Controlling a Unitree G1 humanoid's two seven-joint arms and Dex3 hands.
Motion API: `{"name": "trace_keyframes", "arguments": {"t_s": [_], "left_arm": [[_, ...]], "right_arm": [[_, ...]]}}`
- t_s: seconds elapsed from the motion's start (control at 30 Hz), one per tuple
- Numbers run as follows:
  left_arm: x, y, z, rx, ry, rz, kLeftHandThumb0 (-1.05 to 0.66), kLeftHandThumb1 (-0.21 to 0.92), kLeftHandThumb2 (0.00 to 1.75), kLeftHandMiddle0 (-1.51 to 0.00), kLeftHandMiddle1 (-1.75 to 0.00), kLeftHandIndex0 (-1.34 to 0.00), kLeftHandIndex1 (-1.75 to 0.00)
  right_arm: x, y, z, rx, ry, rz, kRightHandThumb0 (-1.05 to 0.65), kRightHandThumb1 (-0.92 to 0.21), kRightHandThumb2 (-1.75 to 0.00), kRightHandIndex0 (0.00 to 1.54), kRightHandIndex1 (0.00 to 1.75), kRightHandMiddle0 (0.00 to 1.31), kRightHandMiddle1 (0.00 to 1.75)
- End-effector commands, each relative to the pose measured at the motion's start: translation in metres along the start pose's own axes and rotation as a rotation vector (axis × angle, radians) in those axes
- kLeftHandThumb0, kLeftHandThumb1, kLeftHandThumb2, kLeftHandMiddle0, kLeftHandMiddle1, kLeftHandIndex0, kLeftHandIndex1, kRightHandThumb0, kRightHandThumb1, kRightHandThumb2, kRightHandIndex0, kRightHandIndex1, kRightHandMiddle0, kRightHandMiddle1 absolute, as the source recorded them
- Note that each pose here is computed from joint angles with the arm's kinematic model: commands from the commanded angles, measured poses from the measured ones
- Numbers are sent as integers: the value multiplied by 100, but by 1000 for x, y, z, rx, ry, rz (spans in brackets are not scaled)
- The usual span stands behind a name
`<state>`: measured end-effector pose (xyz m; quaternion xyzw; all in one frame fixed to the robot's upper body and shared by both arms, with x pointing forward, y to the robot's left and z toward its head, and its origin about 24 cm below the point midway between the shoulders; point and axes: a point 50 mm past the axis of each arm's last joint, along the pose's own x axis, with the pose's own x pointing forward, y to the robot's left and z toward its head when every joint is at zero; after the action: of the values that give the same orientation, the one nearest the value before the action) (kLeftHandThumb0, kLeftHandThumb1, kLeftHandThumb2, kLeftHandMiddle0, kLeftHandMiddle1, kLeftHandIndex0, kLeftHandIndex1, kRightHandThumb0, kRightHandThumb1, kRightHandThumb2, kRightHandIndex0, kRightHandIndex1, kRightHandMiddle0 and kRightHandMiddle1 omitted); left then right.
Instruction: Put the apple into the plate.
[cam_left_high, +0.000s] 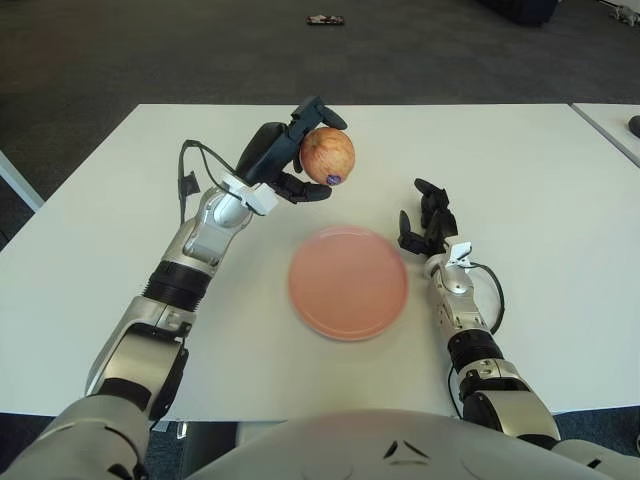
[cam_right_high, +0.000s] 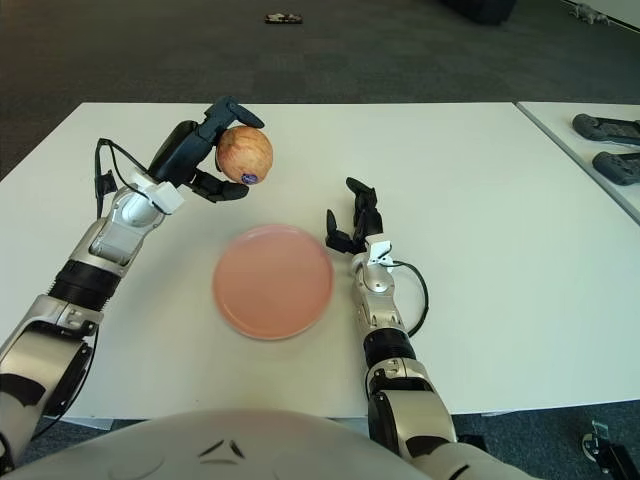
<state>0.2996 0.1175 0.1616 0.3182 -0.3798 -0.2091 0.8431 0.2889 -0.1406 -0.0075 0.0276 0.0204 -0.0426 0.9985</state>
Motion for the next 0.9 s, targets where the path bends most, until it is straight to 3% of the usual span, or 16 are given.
{"name": "trace_keyframes", "arguments": {"t_s": [0.0, 0.17, 0.43, 0.6, 0.87], "left_arm": [[-2, -1, 9, -58, -27, -25, -49, 26, 138, -118, -175, -65, -175], [-6, -13, 24, -143, -52, -121, -49, 26, 138, -118, -175, -65, -175], [-14, -35, 30, -146, -34, -293, -48, 27, 137, -115, -175, -64, -175], [-12, -43, 30, -44, -55, -372, -48, 27, 136, -115, -175, -64, -175], [-12, -56, 21, 75, -57, -447, -48, 28, 135, -112, -175, -63, -175]], "right_arm": [[-12, -6, -23, -10, 124, -22, -21, -40, -115, 39, 3, 0, 79], [-12, -7, -23, -8, 124, -22, -20, -41, -115, 38, 3, 0, 79], [-11, -7, -22, 12, 119, -33, -10, -41, -121, 35, 1, 0, 82], [-11, -6, -23, 23, 109, -28, -8, -43, -122, 36, 1, 0, 82], [-11, -7, -24, 26, 96, -17, -19, -50, -111, 40, 3, 0, 75]]}}
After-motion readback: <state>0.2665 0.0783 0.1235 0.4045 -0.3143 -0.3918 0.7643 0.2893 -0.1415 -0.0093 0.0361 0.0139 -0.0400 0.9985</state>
